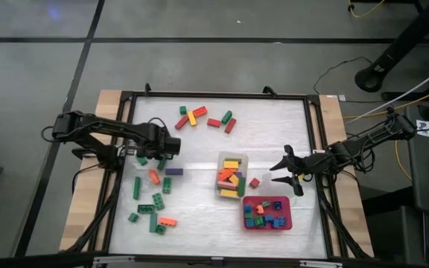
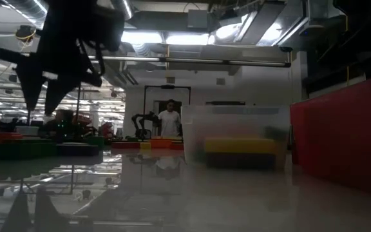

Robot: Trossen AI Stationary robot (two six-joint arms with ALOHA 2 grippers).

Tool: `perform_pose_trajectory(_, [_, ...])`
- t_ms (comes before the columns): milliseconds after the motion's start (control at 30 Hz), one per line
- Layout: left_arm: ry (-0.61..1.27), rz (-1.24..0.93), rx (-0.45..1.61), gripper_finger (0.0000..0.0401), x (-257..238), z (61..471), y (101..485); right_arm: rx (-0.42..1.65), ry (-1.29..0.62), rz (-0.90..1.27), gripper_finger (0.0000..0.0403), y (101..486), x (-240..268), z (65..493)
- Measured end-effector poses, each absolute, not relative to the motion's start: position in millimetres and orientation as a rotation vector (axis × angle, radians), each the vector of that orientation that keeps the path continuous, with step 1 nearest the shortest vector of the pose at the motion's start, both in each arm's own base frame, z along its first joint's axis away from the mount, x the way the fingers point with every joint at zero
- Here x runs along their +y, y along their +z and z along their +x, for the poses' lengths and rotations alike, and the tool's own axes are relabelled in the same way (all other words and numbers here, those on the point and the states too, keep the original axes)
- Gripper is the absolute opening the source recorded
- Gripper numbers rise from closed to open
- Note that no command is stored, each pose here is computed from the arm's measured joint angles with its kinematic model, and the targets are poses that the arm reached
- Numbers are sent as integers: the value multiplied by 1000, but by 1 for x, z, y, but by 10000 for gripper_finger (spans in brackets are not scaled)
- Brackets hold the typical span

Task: Sort blocks by size
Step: Put the purple rectangular block into the transparent bin

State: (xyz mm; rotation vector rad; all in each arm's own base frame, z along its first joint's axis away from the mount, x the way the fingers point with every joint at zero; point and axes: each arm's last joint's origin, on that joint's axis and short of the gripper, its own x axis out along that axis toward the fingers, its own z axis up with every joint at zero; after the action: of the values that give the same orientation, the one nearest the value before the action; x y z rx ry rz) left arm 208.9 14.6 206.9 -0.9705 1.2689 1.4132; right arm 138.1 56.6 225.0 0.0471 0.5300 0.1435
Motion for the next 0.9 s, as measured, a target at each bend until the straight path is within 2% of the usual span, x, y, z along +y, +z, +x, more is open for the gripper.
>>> perform_pose_trajectory(333, [1403, -1145, 1139, 148, 31, 211, 179, 530, 144, 47, 186, 225, 57, 138])
perform_pose_trajectory(633, [1582, -1262, 1058, 148, 40, 200, 166, 530, 144, 46, 186, 225, 57, 138])
perform_pose_trajectory(900, [1536, -1337, 968, 148, 41, 206, 160, 525, 161, -13, 186, 225, 57, 138])
